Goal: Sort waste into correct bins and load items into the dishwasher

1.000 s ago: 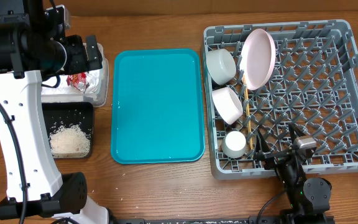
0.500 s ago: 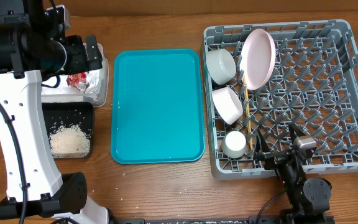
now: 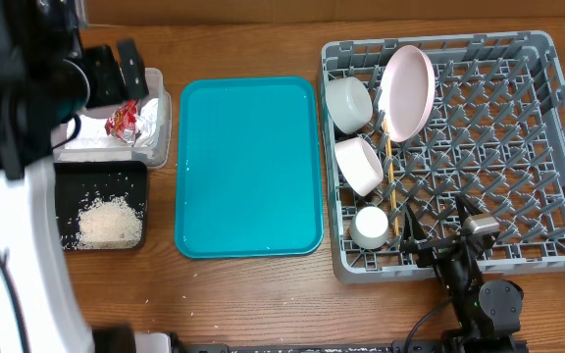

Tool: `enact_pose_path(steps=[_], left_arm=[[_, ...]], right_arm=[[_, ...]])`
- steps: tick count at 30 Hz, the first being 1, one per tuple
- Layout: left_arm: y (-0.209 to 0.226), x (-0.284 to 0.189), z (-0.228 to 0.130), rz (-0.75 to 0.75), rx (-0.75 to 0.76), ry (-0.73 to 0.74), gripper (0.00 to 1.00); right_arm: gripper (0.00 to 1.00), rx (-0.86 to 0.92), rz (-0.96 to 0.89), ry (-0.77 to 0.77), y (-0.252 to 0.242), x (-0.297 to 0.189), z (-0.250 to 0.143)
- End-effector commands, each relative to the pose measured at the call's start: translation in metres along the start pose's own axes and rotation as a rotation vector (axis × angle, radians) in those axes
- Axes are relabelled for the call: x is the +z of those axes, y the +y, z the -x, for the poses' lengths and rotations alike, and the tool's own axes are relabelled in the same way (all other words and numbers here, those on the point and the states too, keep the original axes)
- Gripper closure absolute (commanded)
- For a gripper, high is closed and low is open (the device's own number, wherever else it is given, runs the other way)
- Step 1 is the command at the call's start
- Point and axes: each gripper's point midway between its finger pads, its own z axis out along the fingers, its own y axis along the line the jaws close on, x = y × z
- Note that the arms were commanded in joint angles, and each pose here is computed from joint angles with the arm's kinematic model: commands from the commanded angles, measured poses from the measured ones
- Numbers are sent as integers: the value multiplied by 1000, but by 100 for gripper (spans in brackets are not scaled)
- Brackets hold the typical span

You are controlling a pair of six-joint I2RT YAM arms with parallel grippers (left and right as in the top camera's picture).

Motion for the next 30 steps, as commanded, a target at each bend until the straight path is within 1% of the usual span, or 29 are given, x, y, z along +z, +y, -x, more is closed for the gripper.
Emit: enact_pose_path(steps=[1,4,8,12,19,26,30], left_arm=[[-35,-34,-4,-187,217,-170,0],[-47,-44,-20,-249,348,-275,0],[-45,-45,-57,-252,433,-348,0],[-40,-42,-99,-244,460,-424,0],[-38,-31,-153,-259,500,-586,0],[-39,-16,-187,-267,544,-740,0],[-37,-7,-202,-255,548,-793,0]], right_arm=[[0,3,-12,-9,-3,0,-1],[0,3,-12,-9,-3,0,-1],[0,3,-12,-9,-3,0,-1],[0,3,-12,-9,-3,0,-1],[0,3,-12,-9,-3,0,-1],[0,3,-12,-9,-3,0,-1],[0,3,-12,-9,-3,0,-1]])
